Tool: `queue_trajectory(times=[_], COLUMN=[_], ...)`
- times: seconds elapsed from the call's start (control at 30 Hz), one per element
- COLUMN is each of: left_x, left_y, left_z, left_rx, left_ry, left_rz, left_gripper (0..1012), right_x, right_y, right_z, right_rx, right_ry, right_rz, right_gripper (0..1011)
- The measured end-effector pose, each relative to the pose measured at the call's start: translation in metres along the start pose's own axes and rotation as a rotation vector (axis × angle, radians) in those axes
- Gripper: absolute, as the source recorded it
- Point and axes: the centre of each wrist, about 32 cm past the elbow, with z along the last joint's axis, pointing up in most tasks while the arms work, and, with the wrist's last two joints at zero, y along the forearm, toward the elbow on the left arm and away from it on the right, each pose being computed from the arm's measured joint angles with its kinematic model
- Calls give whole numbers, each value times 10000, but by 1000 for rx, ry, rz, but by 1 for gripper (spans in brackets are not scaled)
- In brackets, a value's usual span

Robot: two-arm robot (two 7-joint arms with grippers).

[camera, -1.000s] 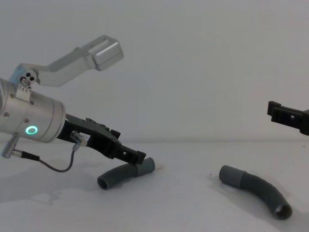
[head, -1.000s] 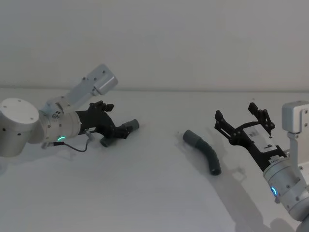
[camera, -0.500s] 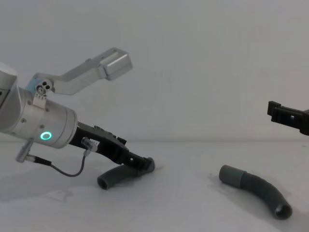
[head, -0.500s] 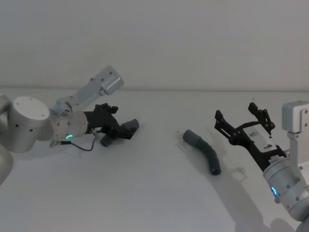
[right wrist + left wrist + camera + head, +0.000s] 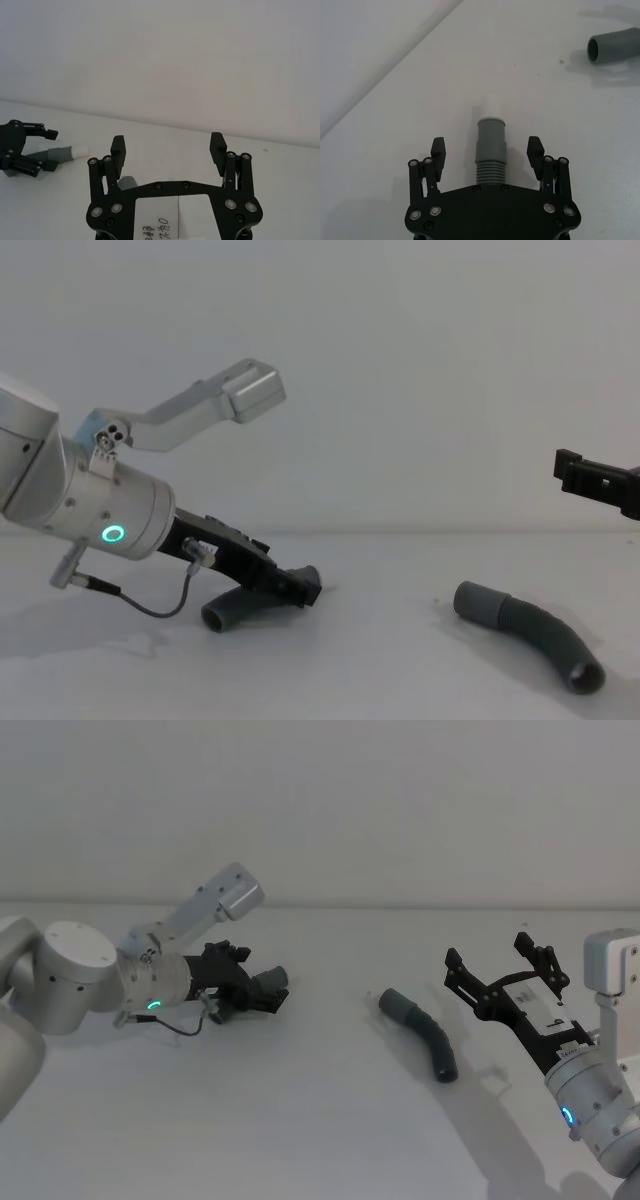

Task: Use both hands to pick up one end of the pipe from the table, align the ends, and insert them.

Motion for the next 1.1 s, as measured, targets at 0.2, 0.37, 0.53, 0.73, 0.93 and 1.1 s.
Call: queue_trajectory(times=[0.2,0.37,0.53,0.73,0.93,1.1], left_x=[-4,-9,-10,-13,-14,-15], left_y=[-33,-61,-77,-92,-103,-107], left_z=[-20,-32,-36,-37,-40,-42], left_rx=[13,23,26,28,31,33], left_ry=[11,22,29,35,39,40], left_rz=[-4,-6,-3,-2,1,3], left_gripper=[1001,1001,1001,957,899,871], right_x=[0,0,0,0,0,0], right_y=[0,0,0,0,0,0], right_z=[0,0,0,0,0,0], right_rx=[0,0,0,0,0,0], right_ry=[0,0,0,0,0,0], right_rz=[0,0,0,0,0,0], right_gripper=[1000,1000,1000,999,1000,1000])
